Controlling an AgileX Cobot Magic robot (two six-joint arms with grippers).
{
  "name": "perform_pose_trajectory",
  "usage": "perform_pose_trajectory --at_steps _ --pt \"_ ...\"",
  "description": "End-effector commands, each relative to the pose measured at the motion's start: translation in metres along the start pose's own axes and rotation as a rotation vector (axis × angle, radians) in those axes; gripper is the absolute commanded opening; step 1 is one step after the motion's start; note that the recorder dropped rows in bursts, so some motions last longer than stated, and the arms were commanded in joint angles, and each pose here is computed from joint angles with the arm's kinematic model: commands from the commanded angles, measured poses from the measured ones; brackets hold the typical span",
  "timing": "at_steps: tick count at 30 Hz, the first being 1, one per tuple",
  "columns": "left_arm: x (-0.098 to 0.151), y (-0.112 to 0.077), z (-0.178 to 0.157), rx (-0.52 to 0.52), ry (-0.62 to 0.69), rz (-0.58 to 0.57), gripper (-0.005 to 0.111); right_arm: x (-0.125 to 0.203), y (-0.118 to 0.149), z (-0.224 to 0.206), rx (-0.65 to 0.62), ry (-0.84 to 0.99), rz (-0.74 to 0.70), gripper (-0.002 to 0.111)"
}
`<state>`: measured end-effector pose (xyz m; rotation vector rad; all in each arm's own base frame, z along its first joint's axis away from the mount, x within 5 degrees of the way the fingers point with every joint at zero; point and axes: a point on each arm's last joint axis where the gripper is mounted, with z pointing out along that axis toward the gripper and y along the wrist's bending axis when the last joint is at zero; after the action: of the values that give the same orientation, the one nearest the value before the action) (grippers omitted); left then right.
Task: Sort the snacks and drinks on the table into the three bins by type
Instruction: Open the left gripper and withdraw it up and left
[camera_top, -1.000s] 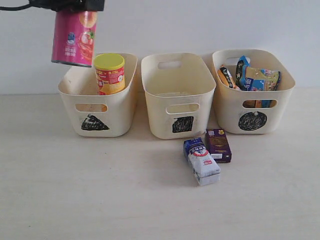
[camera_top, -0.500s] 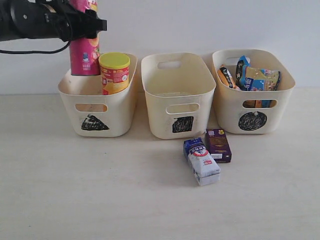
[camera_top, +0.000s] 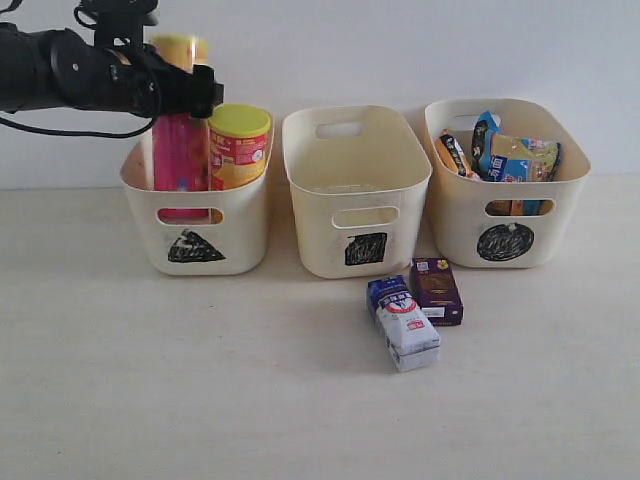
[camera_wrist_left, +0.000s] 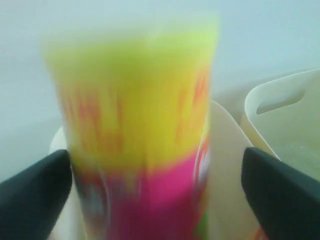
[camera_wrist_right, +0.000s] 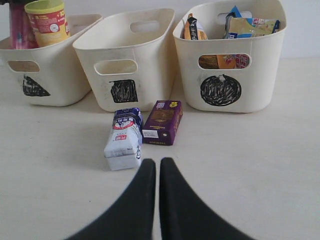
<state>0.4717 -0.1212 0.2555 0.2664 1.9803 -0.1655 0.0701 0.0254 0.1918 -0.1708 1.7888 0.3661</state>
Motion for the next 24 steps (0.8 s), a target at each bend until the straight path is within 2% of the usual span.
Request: perform_pose_trajectory --at_steps 1,5,7,9,10,14,18,24 --pt "-0.013 0.0 -0.003 0.004 0.001 0.045 0.094 -0.001 0.0 0.0 -0.003 -0.007 -0.008 0.0" --pt "-0.026 -0.001 -0.009 0.007 0.022 0.082 0.093 -0.001 0.0 0.0 -0.003 -0.007 -0.008 0.0" --pt "-0.033 -0.001 -0.016 0.011 0.03 0.078 0.085 -0.001 0.0 0.0 -0.003 -0.007 -0.008 0.0" --pt "-0.041 -0.001 -0.025 0.015 0.043 0.076 0.07 -0.001 0.0 0.0 -0.003 -0.007 -0.008 0.0" --pt "-0.044 -0.001 -0.03 0.018 0.053 0.076 0.059 -0.001 0.0 0.0 -0.003 -0.007 -0.008 0.0" --pt "-0.054 0.008 -0.053 0.01 0.106 0.064 0.005 -0.001 0.0 0.0 -0.003 -0.007 -0.008 0.0" --pt "-0.064 0.026 -0.077 -0.023 0.14 -0.02 0.004 -0.001 0.0 0.0 -0.002 -0.005 -0.008 0.0" --pt "-0.088 0.048 -0.138 -0.073 0.062 -0.152 0.004 0.0 0.0 0.0 -0.002 -0.003 -0.006 0.0"
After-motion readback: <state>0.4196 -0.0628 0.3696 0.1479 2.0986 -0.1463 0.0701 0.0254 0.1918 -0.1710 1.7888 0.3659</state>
